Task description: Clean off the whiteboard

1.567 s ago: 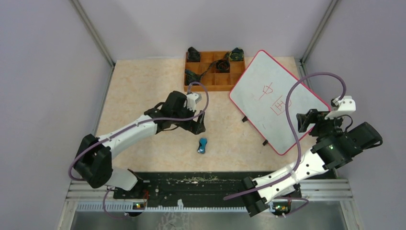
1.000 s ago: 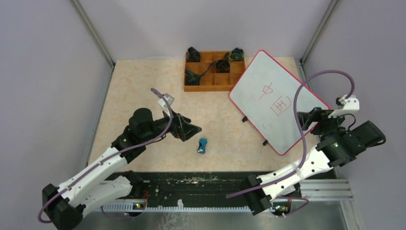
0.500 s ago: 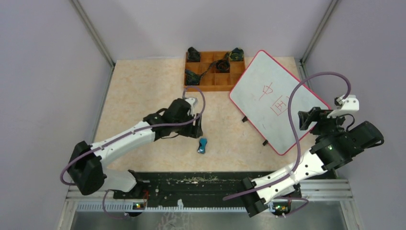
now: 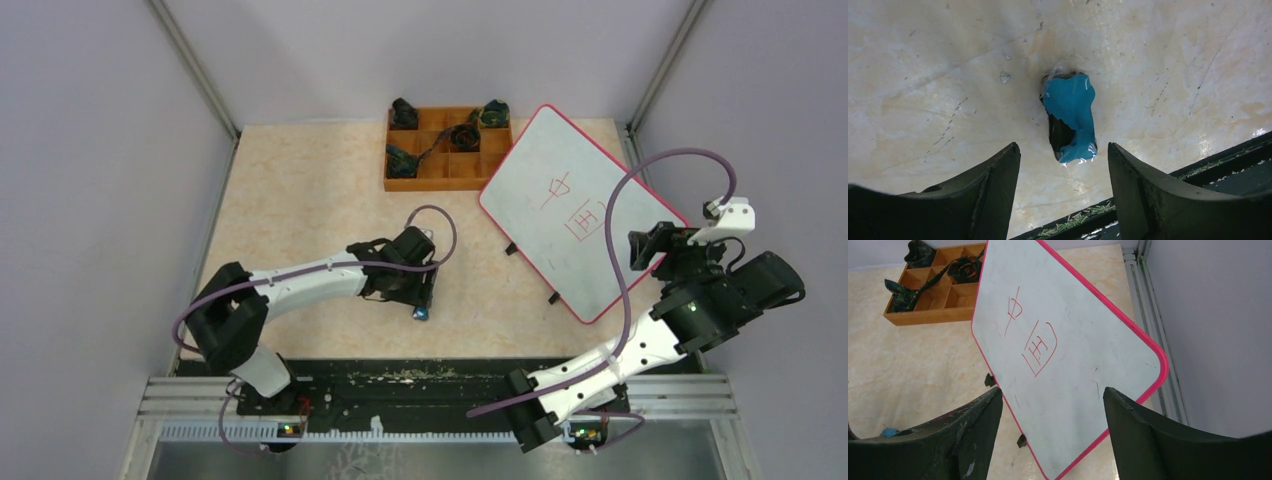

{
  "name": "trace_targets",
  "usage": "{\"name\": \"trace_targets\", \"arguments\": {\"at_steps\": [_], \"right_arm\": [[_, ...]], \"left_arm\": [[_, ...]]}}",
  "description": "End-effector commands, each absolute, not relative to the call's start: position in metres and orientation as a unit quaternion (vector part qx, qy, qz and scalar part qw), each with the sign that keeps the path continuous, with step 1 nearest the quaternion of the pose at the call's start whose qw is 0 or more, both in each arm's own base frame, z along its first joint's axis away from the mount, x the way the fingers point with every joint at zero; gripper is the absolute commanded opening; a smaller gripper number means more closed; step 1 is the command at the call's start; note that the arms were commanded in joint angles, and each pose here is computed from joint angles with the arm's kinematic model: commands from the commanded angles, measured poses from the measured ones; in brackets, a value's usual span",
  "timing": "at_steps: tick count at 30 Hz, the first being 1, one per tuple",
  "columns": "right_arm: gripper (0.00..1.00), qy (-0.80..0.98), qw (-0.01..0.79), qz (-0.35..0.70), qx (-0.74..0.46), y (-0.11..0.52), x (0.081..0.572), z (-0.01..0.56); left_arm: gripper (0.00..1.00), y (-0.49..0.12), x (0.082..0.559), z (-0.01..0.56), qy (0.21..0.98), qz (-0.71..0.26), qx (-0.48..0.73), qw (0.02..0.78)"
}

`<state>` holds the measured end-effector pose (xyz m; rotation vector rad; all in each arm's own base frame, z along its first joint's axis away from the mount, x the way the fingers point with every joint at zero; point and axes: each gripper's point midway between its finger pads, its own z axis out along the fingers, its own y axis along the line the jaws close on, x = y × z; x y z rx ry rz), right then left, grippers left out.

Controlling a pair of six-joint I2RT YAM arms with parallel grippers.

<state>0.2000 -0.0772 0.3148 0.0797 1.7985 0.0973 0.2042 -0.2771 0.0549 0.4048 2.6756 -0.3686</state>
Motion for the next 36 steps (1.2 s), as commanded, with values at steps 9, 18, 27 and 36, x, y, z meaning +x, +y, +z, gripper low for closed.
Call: {"name": "trace_targets", "arguments": {"at_steps": [9, 18, 27, 36], "right_arm": [[0.73, 0.779, 0.626, 0.020, 0.020, -0.086, 0.202, 0.318], [0.73, 0.778, 0.627, 0.024, 0.020, -0.085, 0.202, 0.317], [0.73, 0.778, 0.628, 0.022, 0.020, -0.084, 0.202, 0.319], [0.73, 0.782, 0.623, 0.022, 0.017, -0.085, 0.202, 0.322]], "left_arm": [[0.65, -0.300, 0.208, 0.043, 0.961, -0.112, 0.149, 0.206], [0.54, -0.298, 0.209, 0.033, 0.963, -0.098, 0.152, 0.201], [0.43, -0.300, 0.209, 0.029, 0.963, -0.099, 0.155, 0.199], [0.00, -0.302, 0.222, 0.050, 0.947, -0.118, 0.159, 0.254]]}}
